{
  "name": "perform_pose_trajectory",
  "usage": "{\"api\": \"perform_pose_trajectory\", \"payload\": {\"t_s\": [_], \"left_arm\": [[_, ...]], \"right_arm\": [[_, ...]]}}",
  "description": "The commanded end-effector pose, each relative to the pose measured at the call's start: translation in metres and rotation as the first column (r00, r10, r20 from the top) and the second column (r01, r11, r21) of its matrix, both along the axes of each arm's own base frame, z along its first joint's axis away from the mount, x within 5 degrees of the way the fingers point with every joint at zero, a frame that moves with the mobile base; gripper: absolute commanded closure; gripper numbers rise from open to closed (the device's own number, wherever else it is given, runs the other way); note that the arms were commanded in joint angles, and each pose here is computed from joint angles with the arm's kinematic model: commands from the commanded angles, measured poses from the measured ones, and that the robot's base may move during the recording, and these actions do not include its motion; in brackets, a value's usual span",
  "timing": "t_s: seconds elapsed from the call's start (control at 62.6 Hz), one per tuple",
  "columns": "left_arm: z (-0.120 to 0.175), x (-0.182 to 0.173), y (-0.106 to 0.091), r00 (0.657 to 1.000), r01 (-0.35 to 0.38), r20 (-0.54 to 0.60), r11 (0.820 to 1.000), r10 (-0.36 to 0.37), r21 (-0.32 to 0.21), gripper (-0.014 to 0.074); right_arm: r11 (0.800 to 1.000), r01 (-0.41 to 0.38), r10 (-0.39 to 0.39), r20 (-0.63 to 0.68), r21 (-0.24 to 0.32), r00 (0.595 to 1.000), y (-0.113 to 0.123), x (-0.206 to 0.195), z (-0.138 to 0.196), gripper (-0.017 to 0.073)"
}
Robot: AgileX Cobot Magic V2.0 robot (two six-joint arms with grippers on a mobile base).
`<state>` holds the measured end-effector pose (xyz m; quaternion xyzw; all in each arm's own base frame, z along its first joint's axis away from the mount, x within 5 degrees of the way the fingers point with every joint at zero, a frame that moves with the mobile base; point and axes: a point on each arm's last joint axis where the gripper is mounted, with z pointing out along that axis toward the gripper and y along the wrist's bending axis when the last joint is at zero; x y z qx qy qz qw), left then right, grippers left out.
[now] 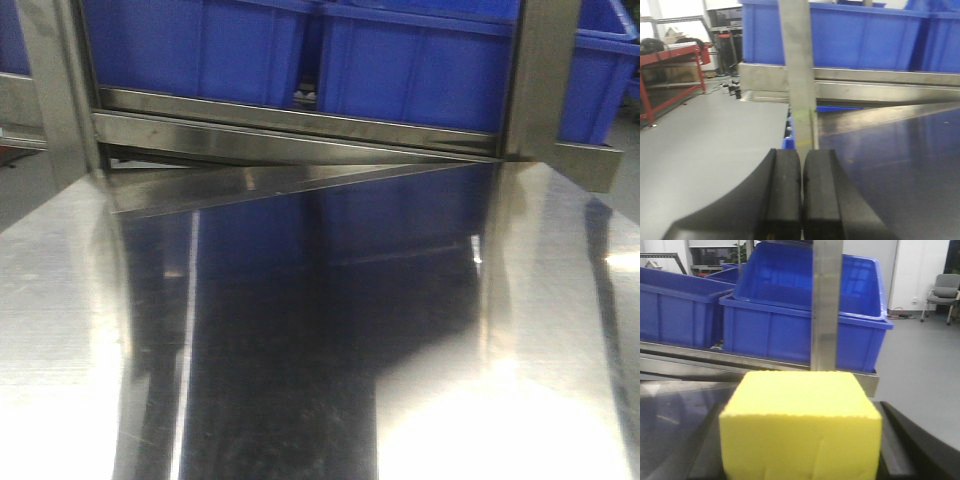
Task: Place yellow foam block on left shelf second layer
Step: 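Drive the base away from the table holding the block in the right gripper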
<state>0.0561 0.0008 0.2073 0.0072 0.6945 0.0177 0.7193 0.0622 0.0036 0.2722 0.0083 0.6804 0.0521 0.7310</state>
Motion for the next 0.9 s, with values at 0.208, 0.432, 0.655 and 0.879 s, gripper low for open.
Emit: {"api": "perform_pose_trajectory", "payload": {"t_s": [0.208,0.432,0.655,0.879], "left_arm": [[0.0003,-0.0010,0.0001,0.997,-0.001,0.079,1.000,0.001,-0.008,0.0470],[0.0003,-0.0010,0.0001,0.997,-0.001,0.079,1.000,0.001,-0.008,0.0470],[0.0003,-0.0010,0.0001,0.997,-0.001,0.079,1.000,0.001,-0.008,0.0470],[0.0003,-0.0010,0.0001,0.997,-0.001,0.079,1.000,0.001,-0.008,0.0470]], "right_arm": [[1.000,0.006,-0.006,0.116,0.001,0.993,-0.0004,-0.0021,0.0180,0.0105],[1.000,0.006,-0.006,0.116,0.001,0.993,-0.0004,-0.0021,0.0180,0.0105],[1.000,0.006,-0.006,0.116,0.001,0.993,-0.0004,-0.0021,0.0180,0.0105],[1.000,0.006,-0.006,0.116,0.001,0.993,-0.0004,-0.0021,0.0180,0.0105]]}}
